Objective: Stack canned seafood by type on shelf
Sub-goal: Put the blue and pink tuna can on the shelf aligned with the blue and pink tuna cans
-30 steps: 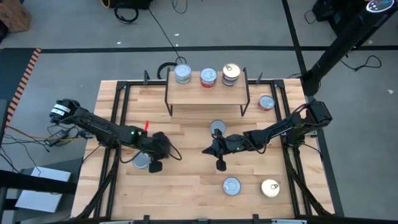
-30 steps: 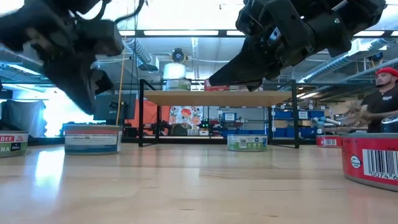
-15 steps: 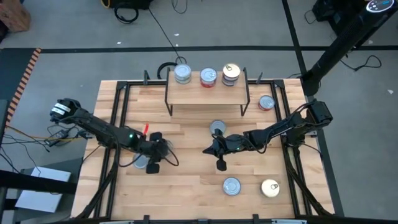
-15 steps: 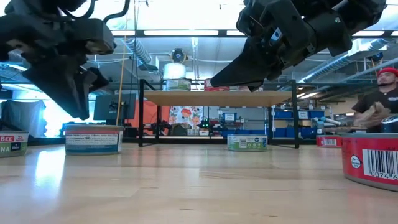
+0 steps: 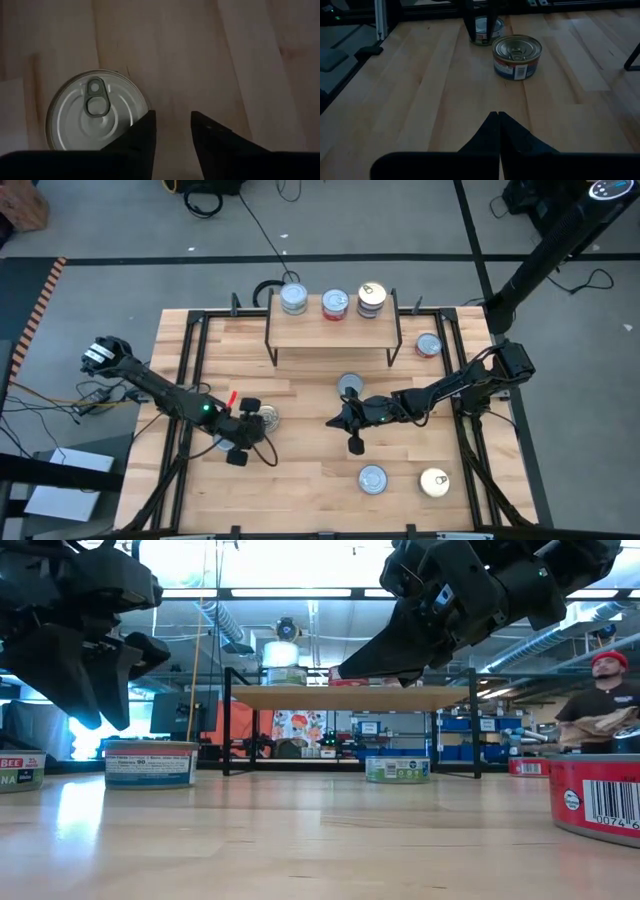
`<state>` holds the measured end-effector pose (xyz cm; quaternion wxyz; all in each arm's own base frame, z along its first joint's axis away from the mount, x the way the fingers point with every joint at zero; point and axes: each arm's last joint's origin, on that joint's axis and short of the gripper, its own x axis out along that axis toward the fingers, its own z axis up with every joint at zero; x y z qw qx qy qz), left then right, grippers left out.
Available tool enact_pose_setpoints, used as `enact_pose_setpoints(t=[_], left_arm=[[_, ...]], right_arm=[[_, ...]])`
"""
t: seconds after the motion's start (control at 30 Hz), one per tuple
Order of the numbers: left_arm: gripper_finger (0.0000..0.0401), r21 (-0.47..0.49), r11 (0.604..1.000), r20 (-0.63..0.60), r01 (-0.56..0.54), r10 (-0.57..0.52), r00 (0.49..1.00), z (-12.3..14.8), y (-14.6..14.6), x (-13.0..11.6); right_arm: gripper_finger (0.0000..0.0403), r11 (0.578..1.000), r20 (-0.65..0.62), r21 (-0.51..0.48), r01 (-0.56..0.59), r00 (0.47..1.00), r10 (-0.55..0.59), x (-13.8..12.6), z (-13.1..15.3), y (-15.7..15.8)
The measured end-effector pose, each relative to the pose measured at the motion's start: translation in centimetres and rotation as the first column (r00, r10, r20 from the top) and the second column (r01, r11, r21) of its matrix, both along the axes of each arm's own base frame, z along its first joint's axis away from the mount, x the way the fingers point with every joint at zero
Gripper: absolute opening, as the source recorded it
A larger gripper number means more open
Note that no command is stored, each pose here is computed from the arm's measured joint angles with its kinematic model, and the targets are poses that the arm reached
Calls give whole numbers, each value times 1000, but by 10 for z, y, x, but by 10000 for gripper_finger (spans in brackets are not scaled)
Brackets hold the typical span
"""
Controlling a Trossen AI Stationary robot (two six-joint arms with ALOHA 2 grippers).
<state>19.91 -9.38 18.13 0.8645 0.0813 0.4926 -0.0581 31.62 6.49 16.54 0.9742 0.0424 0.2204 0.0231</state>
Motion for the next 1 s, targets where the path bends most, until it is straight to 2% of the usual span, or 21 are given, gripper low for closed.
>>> enact_pose_setpoints(t=[0.17, 0.47, 0.73, 1.0], left_arm=[[127, 15, 1000, -24, 0, 0, 1000, -5, -1, 1], [127, 102, 994, -57, -29, 35, 998, -17, 0, 5], [127, 94, 995, -20, -32, 34, 999, -2, -5, 13], [127, 192, 980, -65, -56, 69, 996, -8, 0, 9]], right_arm=[[4, 1000, 0, 0, 0, 1000, 0, 0, 0, 0], [4, 1000, -1, 0, 0, 1000, 0, 0, 0, 0], [4, 1000, -1, 0, 0, 1000, 0, 0, 0, 0], [4, 1000, -2, 0, 0, 1000, 0, 0, 0, 0]])
